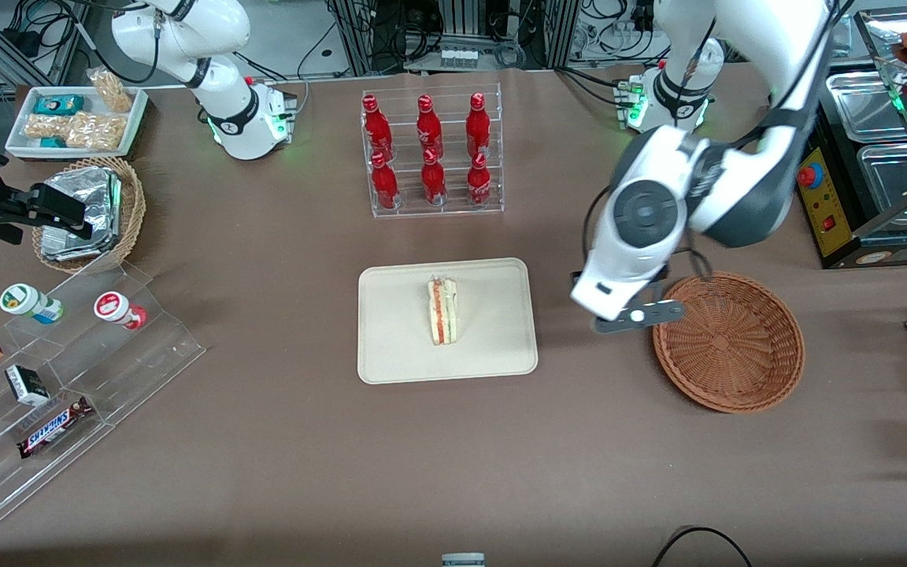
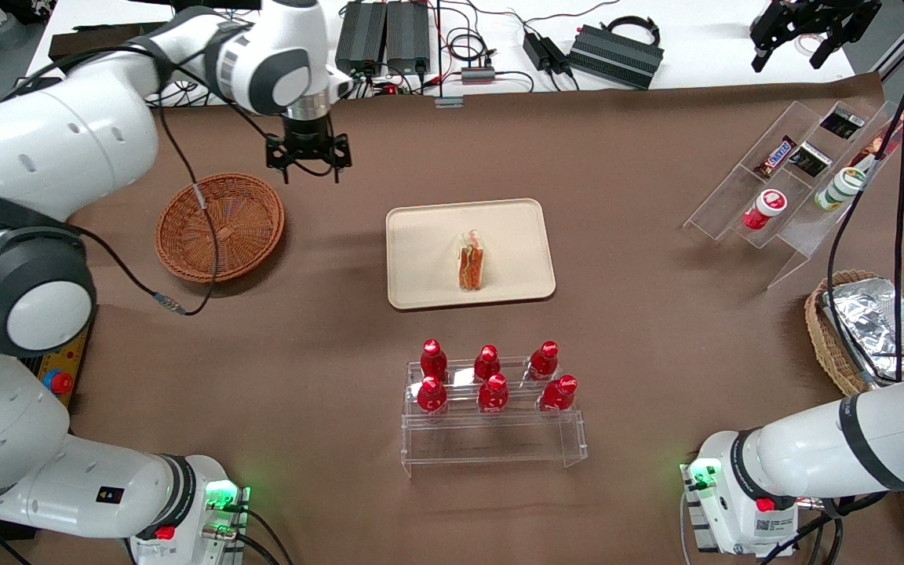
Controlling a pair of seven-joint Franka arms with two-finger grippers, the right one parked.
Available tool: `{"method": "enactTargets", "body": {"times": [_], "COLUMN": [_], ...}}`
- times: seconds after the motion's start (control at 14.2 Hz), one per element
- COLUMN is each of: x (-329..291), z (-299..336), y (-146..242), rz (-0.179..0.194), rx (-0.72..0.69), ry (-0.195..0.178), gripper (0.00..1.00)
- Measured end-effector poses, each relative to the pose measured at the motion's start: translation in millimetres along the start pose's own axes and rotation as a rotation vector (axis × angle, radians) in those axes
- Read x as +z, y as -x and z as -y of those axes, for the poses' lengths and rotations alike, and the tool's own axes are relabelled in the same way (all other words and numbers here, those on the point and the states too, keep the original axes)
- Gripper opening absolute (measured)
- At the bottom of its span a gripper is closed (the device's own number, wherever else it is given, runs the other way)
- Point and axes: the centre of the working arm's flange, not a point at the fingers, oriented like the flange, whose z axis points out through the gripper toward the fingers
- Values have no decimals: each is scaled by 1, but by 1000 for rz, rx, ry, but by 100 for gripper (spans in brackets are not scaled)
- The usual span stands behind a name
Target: Place sandwich from basket to tray
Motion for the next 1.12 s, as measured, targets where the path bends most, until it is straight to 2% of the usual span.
{"method": "enactTargets", "body": {"times": [0.49, 0.84, 1.12], "x": [-48, -78, -90], "z": [98, 168, 226], "y": [21, 20, 13], "rz": [1, -28, -58], "rx": [130, 225, 208], "ry": [35, 73, 102], "gripper": [100, 100, 100]}}
